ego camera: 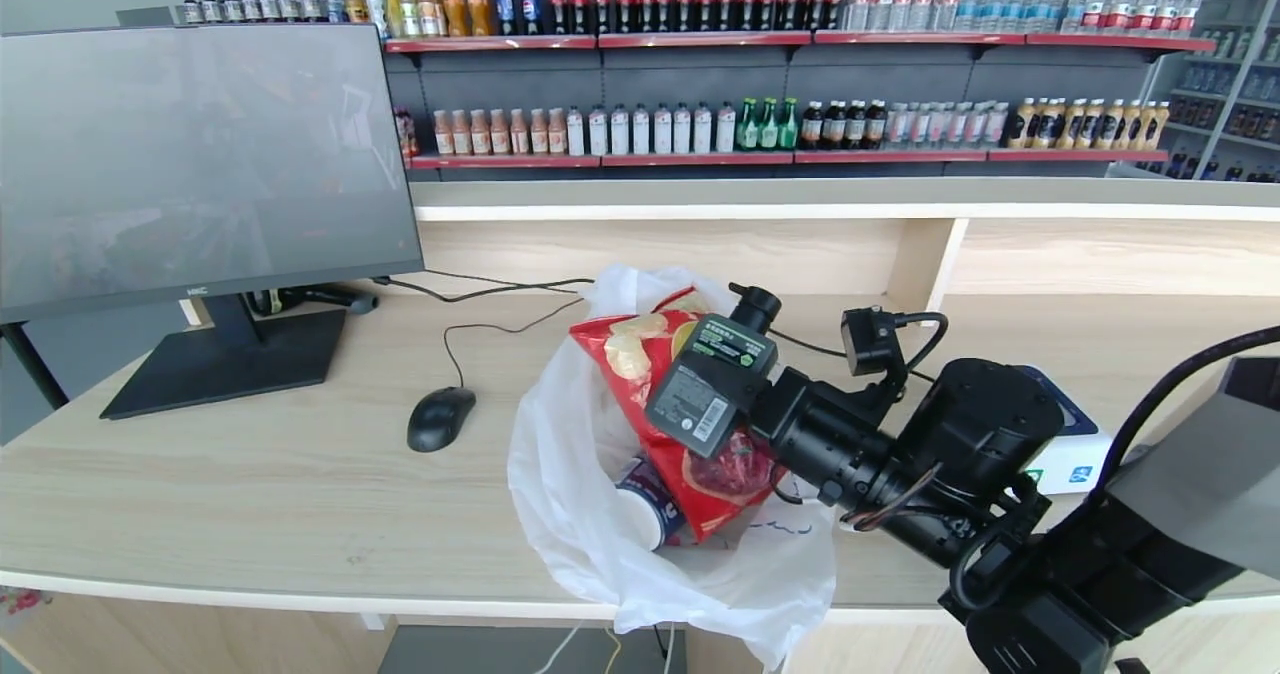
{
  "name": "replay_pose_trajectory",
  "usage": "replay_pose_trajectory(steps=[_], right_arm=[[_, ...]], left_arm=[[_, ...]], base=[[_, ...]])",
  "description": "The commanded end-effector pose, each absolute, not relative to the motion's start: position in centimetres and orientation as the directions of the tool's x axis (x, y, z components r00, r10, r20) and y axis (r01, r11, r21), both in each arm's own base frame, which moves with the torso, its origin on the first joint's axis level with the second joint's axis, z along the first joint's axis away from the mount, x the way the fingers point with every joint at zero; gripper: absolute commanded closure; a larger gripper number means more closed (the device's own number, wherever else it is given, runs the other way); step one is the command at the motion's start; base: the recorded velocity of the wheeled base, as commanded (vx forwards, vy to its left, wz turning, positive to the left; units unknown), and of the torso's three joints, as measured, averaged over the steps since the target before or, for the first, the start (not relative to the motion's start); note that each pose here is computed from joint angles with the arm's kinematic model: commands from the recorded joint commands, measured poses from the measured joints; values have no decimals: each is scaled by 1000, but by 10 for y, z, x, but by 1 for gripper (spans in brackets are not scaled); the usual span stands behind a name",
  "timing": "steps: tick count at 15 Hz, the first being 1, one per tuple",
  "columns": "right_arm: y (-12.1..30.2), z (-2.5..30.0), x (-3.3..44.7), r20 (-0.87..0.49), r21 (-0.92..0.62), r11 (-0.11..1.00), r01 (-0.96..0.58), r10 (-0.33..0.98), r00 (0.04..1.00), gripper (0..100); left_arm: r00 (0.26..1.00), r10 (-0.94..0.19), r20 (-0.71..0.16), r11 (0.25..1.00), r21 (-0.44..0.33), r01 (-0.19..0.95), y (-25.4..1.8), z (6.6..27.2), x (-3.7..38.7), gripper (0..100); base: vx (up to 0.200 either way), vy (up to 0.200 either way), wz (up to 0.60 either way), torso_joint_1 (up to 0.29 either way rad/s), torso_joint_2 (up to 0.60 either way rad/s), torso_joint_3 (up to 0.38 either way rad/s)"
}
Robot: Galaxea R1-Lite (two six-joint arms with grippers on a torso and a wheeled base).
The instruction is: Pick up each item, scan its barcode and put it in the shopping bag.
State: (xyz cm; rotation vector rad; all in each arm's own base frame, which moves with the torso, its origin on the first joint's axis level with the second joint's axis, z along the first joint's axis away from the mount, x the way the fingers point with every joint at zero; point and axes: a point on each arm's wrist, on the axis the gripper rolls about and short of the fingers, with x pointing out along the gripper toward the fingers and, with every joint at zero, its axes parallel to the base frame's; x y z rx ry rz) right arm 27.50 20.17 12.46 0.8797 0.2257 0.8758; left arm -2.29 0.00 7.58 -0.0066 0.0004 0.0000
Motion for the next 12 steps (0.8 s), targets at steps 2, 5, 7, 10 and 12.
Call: replay_pose_trajectory(steps=[2, 5, 7, 10, 12], right_arm=[[200, 117, 274, 134, 751, 351, -560, 749, 649, 100], [195, 131, 265, 166, 710, 363, -603, 746, 645, 100], [191, 141, 258, 191, 693, 358, -625, 745, 639, 100], [191, 143, 243, 178, 671, 366, -645, 765, 619, 100], [195, 137, 235, 150, 680, 361, -639, 784, 603, 100]], left_arm=[[1000, 0, 0, 1000, -8, 0, 0, 76, -23, 0], [1000, 2, 0, 1000, -8, -2, 0, 76, -23, 0], [1000, 2, 0, 1000, -8, -2, 0, 76, -23, 0], [1000, 2, 0, 1000, -8, -2, 0, 76, -23, 0], [1000, 2, 0, 1000, -8, -2, 0, 76, -23, 0]], base=[[0, 0, 0, 0, 0, 0], [0, 0, 0, 0, 0, 0], [0, 0, 0, 0, 0, 0], [0, 0, 0, 0, 0, 0], [0, 0, 0, 0, 0, 0]])
